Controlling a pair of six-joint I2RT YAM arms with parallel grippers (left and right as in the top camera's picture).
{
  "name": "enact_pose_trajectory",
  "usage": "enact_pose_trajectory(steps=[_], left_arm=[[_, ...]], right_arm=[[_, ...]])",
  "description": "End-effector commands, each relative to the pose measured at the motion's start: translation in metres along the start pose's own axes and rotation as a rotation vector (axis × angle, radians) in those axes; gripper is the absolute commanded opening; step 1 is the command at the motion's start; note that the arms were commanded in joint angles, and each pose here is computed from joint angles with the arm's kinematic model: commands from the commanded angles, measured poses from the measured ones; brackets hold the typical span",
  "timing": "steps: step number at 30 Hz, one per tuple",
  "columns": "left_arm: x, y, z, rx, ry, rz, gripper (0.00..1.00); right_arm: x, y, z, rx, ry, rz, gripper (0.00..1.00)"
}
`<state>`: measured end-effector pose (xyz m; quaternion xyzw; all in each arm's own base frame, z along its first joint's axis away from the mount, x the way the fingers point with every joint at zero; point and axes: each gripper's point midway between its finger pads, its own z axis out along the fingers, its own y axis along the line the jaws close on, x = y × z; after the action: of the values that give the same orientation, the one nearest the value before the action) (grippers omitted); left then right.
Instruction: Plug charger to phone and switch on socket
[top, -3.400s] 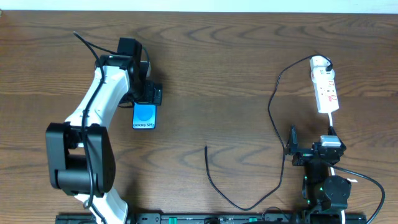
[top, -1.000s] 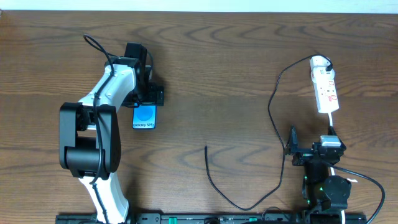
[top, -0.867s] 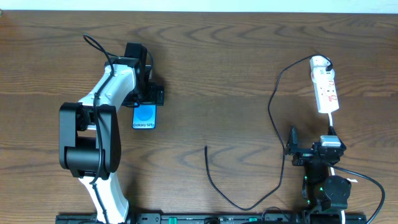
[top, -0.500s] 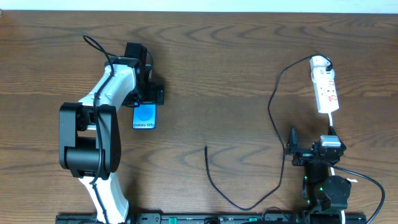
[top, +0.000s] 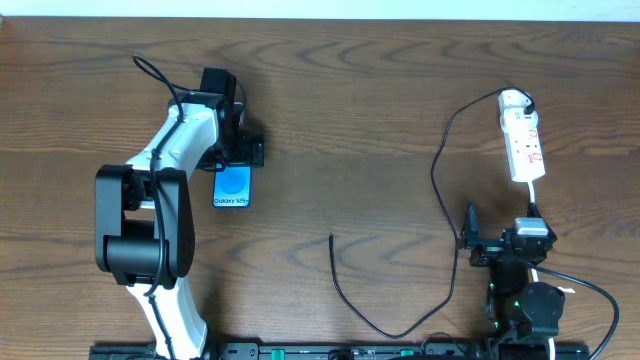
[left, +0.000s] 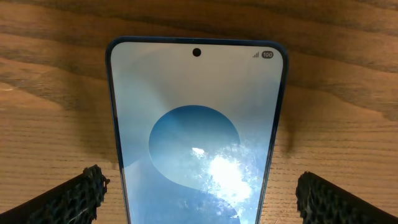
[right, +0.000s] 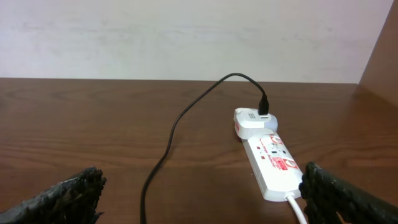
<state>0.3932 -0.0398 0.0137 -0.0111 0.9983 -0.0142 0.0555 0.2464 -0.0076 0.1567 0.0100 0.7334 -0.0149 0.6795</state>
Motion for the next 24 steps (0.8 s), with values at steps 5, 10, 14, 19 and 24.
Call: enact_pose_trajectory(steps=[5,10,14,19,24], left_arm=[[0.0028,0.0032,0.0038,-0.014,0.010,-0.009,1.00],[0.0075,0.0038,0.0078,-0.015,0.020,-0.010,1.00],[0.0098,0.0041,0.0109,-0.015,0.021,-0.010,1.00],[0.0098,0.0041,0.0109,-0.015,0.022,-0.010,1.00],[0.0097,0.0040,0.0109,-0.015,0.021,-0.010,1.00]], right_arm=[[0.0003,0.0036,-0.0003,-0.013,0.000,0.012,0.99],[0.0003,0.0036,-0.0003,-0.013,0.000,0.012,0.99],[0.0003,0.0036,-0.0003,-0.013,0.000,0.012,0.99],[0.0003,0.0036,-0.0003,-0.013,0.000,0.012,0.99],[0.0003,0.0036,-0.0003,-0.013,0.000,0.012,0.99]])
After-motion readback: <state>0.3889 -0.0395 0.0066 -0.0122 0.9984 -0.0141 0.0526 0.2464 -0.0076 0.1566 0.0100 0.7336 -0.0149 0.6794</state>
